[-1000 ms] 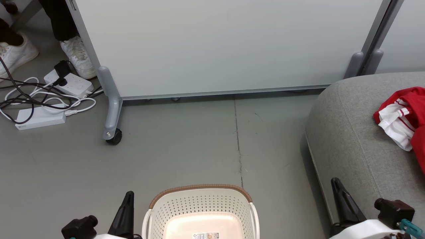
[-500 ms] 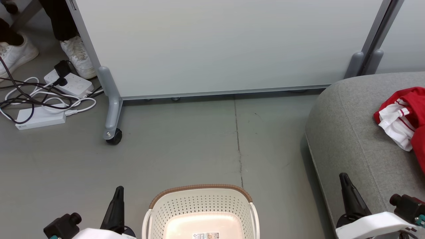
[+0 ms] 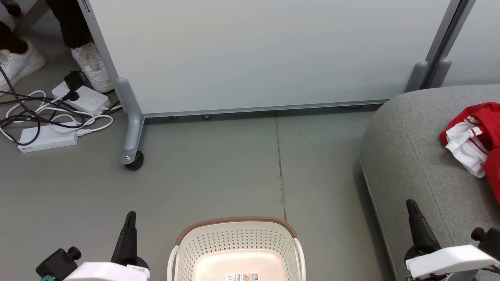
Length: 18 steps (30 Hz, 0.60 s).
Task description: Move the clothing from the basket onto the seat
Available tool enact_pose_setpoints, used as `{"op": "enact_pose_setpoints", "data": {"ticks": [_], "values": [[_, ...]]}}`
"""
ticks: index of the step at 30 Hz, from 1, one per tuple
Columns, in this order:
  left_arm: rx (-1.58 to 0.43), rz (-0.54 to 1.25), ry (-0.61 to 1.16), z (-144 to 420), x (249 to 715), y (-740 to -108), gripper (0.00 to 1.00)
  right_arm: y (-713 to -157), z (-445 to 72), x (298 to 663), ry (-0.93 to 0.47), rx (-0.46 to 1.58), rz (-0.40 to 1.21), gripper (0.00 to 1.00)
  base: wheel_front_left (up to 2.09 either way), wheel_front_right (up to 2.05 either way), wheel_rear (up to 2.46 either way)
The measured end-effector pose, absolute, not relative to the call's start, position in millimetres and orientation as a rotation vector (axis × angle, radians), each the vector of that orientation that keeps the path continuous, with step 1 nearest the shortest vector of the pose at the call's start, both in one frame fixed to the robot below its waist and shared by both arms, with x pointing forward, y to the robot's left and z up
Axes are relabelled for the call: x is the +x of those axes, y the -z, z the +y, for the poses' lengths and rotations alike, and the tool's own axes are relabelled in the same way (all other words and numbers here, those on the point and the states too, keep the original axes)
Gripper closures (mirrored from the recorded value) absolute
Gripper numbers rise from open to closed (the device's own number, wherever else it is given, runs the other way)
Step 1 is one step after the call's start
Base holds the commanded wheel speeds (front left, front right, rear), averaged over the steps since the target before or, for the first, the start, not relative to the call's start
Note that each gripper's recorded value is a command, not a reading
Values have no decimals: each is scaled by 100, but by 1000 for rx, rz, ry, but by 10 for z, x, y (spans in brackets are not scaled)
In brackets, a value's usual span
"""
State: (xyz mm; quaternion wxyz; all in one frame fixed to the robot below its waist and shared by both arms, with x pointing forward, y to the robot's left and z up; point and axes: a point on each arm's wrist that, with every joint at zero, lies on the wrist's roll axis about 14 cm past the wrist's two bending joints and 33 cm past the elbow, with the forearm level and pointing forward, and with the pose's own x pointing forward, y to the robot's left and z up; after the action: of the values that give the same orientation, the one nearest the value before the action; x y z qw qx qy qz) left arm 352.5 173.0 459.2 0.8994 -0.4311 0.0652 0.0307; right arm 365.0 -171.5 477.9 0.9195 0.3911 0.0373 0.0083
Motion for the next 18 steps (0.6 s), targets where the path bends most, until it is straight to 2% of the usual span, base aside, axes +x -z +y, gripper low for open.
{"op": "enact_pose_setpoints", "data": {"ticks": [18], "values": [[-1086,111,-83,1831,3565,-4674,100,-4836,-1793,3700,5,1018,68,100,0,0,0]]}}
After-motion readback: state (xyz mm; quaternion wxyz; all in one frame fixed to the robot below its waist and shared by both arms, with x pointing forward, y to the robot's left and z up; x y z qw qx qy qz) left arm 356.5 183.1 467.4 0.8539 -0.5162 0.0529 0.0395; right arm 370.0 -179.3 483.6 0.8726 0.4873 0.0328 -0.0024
